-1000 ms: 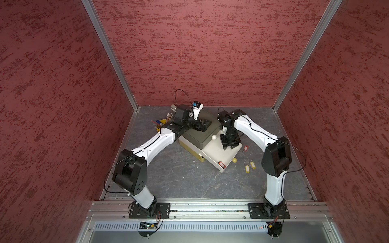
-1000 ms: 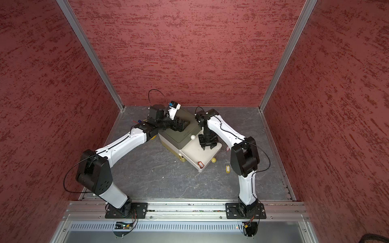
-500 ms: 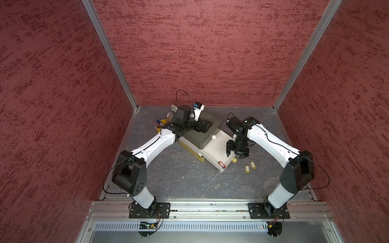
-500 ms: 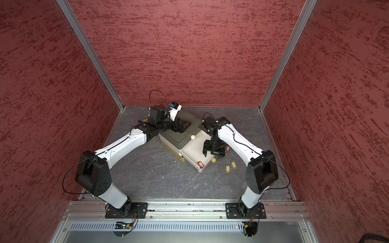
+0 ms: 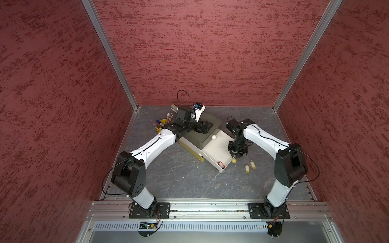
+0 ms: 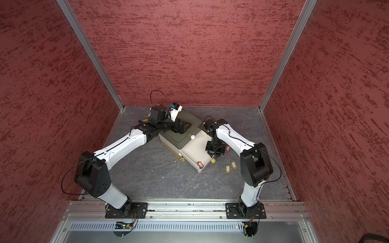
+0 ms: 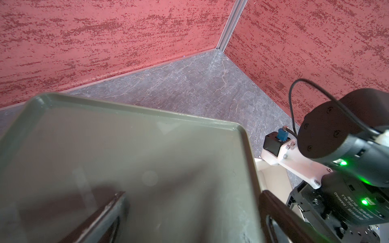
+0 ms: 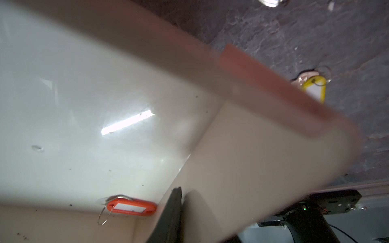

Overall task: Take the keys out of the drawer
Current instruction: Adjust the drawer in the storage box.

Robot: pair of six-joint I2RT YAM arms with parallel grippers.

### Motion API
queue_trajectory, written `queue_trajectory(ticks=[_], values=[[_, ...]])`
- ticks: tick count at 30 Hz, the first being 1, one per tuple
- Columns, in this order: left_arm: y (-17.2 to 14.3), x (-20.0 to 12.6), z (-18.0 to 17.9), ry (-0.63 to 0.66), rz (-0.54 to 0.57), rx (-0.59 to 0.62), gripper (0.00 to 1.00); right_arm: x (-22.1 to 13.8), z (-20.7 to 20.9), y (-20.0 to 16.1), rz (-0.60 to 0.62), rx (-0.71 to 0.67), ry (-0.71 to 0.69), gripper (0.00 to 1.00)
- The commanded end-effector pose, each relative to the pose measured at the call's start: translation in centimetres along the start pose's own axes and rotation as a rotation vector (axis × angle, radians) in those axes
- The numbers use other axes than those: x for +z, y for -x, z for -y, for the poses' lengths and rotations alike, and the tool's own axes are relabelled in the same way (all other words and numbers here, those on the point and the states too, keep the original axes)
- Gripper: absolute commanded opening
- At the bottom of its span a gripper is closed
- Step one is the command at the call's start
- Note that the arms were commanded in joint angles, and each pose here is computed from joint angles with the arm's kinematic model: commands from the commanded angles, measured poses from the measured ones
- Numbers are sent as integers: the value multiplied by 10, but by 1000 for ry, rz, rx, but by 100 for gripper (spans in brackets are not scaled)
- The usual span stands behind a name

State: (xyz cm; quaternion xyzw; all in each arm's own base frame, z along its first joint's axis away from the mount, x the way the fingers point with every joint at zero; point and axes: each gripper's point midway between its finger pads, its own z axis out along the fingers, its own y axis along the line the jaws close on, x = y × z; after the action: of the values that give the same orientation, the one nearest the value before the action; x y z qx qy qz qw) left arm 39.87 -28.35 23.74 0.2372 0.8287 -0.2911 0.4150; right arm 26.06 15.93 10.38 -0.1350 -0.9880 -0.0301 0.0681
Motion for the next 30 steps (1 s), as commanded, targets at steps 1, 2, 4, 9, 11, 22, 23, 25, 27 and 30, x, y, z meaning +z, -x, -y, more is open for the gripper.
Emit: queue_trajectory(ticks=[1, 2, 4, 9, 11, 22, 23, 25, 27, 30], values=[[-82, 5, -8, 34, -284, -126, 100, -14, -33, 1, 84, -65, 117, 13], [-83, 4, -8, 34, -286, -128, 100, -16, -37, -2, 99, -67, 131, 11], [-85, 3, -8, 39, -294, -134, 100, -18, -43, -10, 133, -76, 142, 5], [-95, -4, -9, 55, -316, -143, 100, -17, -59, -21, 201, -137, 142, 0], [-98, -7, -11, 64, -323, -144, 100, -20, -61, -23, 232, -159, 129, 0], [-101, -12, -14, 75, -329, -146, 100, -11, -62, 0, 226, -116, 116, 14], [-101, -12, -14, 75, -329, -146, 100, -11, -57, 2, 223, -111, 105, 16], [-101, -13, -15, 77, -327, -148, 100, -10, -46, 2, 210, -94, 81, 20], [-102, -13, -16, 79, -326, -150, 100, -7, -35, -1, 191, -83, 61, 20], [-103, -14, -17, 82, -323, -156, 100, -7, -23, -7, 173, -74, 31, 21]])
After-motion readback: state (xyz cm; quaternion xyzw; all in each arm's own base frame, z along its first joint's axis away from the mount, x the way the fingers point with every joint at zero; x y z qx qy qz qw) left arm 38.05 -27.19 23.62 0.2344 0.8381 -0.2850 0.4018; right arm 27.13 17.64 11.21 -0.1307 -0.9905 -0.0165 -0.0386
